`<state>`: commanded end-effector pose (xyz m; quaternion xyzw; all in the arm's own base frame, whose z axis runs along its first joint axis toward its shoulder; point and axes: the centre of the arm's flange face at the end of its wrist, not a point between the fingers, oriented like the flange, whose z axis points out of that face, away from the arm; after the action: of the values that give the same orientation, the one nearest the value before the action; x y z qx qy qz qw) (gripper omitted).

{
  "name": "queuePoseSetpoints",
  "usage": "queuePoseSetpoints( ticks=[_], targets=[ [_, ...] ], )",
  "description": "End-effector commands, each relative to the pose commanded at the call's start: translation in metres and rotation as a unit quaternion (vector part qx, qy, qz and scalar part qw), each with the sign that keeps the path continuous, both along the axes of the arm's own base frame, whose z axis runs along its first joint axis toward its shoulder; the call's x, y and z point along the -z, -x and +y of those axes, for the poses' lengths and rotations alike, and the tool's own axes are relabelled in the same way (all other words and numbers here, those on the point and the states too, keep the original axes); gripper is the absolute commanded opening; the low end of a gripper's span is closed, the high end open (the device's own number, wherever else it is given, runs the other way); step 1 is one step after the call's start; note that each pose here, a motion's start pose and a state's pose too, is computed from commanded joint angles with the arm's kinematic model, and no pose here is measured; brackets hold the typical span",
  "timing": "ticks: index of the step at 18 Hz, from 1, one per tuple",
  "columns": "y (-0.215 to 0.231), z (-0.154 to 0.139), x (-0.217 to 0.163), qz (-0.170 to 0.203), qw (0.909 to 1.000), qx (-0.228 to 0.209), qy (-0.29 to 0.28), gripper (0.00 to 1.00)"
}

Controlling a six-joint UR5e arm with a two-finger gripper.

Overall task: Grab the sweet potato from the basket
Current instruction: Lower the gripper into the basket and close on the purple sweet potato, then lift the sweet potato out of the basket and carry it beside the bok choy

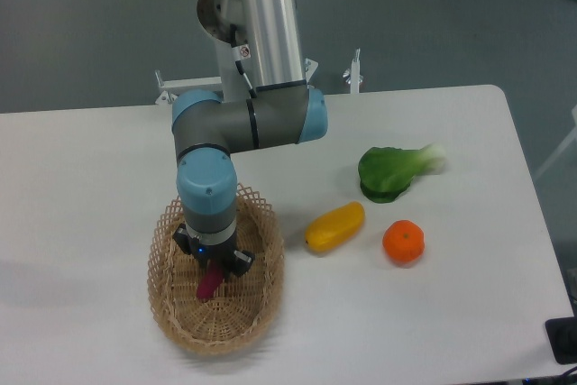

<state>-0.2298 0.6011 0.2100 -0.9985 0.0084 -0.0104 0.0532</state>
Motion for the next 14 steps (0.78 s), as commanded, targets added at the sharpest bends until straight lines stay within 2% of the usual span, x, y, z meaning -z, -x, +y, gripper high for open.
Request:
queuePoseSetpoints(
  ticks=[2, 7, 9, 11, 14],
  targets=[
    [0.001, 0.001, -0.002, 0.002, 1.0000, 0.001, -0.002, 0.39],
    [0.006, 0.003, -0.027, 0.026, 0.9995, 0.011, -0.014, 0.39],
    [0.018, 0.001, -0.051, 0.038, 0.9986, 0.024, -0.028, 0.39],
    [0.053, -0.010, -0.082, 0.052, 0.9975, 0.001, -0.048, 0.39],
    [0.082, -0.022, -0.120, 0.076, 0.9946, -0.010, -0.071, 0.36]
  ],
)
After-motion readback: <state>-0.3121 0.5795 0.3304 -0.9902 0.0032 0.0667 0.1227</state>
